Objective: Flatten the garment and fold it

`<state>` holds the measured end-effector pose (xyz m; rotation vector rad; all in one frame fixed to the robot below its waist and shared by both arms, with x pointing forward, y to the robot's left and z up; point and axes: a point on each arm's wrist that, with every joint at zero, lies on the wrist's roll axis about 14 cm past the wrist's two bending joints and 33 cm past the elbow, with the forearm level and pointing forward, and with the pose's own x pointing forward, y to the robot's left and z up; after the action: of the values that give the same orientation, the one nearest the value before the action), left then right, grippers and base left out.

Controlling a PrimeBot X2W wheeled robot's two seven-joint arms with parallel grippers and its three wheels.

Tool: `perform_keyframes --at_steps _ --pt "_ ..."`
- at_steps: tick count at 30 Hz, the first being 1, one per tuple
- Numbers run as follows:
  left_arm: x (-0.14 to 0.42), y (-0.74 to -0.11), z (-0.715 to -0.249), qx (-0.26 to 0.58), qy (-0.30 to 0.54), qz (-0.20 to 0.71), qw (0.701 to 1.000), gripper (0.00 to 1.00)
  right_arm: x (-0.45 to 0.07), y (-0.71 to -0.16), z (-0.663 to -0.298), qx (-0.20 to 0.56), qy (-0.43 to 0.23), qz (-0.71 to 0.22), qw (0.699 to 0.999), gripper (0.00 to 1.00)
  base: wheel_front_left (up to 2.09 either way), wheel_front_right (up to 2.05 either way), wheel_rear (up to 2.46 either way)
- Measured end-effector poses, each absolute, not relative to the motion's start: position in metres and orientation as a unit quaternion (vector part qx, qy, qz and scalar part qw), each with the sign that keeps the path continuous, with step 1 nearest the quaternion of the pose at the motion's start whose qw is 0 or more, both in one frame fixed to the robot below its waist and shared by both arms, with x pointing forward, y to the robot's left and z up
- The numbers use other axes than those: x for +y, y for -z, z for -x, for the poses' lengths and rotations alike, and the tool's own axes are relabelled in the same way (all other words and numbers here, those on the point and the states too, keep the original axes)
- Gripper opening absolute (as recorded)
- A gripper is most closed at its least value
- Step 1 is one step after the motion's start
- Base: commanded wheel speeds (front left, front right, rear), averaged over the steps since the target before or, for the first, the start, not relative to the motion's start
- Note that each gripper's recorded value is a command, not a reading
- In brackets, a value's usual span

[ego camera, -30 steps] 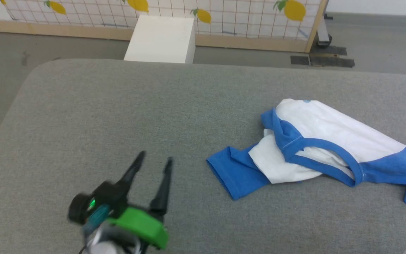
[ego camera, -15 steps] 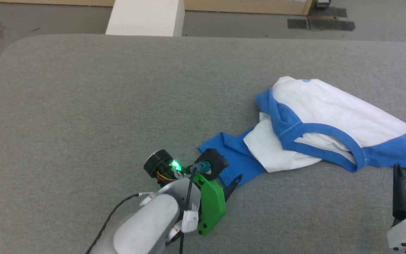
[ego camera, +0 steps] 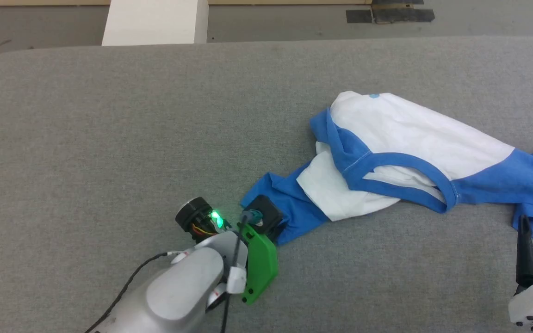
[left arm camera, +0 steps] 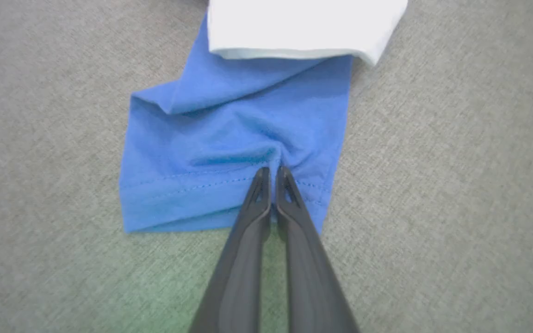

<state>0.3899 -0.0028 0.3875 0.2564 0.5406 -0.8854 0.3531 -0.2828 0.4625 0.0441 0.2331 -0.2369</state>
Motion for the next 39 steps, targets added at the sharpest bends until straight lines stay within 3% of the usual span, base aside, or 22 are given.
perform_keyframes --at_steps 3,8,12,16,21,25,26,27,32,39 --pt "0.001 -0.403 -0.398 0.224 0.409 -0.101 0.879 0.00 -0.279 -0.466 -0.354 0.110 0.112 -0.025 0.987 1.00 0.00 0.00 0.00" --pt "0.033 -0.467 -0.433 0.119 0.328 -0.039 0.936 0.00 -0.271 -0.476 -0.353 0.095 0.098 -0.028 0.990 1.00 0.00 0.00 0.00" --pt "0.108 -0.535 -0.458 0.015 0.213 -0.025 0.977 0.00 -0.266 -0.483 -0.351 0.088 0.090 -0.028 0.992 1.00 0.00 0.00 0.00" --pt "0.189 -0.583 -0.449 -0.046 0.104 -0.047 0.992 0.00 -0.262 -0.491 -0.353 0.079 0.082 -0.026 0.993 1.00 0.00 0.00 0.00" --pt "0.253 -0.573 -0.413 -0.021 -0.003 -0.045 0.999 0.00 -0.261 -0.489 -0.356 0.082 0.079 -0.029 0.993 1.00 0.00 0.00 0.00" --pt "0.274 -0.517 -0.376 0.069 -0.053 -0.035 0.996 0.02 -0.261 -0.481 -0.354 0.095 0.081 -0.034 0.992 1.00 0.00 0.00 0.00" --pt "0.274 -0.500 -0.366 0.094 -0.060 -0.025 0.993 0.86 -0.261 -0.480 -0.353 0.097 0.081 -0.034 0.991 1.00 0.00 0.00 0.00" --pt "0.273 -0.489 -0.359 0.109 -0.066 -0.015 0.992 1.00 -0.261 -0.479 -0.353 0.098 0.081 -0.035 0.991 1.00 0.00 0.00 0.00" --pt "0.255 -0.480 -0.352 0.096 -0.075 0.051 0.991 1.00 -0.263 -0.477 -0.352 0.102 0.083 -0.035 0.991 1.00 0.00 0.00 0.00" --pt "0.211 -0.560 -0.396 -0.034 0.019 0.053 0.998 1.00 -0.262 -0.473 -0.354 0.111 0.082 -0.034 0.990 1.00 0.00 0.00 0.00"
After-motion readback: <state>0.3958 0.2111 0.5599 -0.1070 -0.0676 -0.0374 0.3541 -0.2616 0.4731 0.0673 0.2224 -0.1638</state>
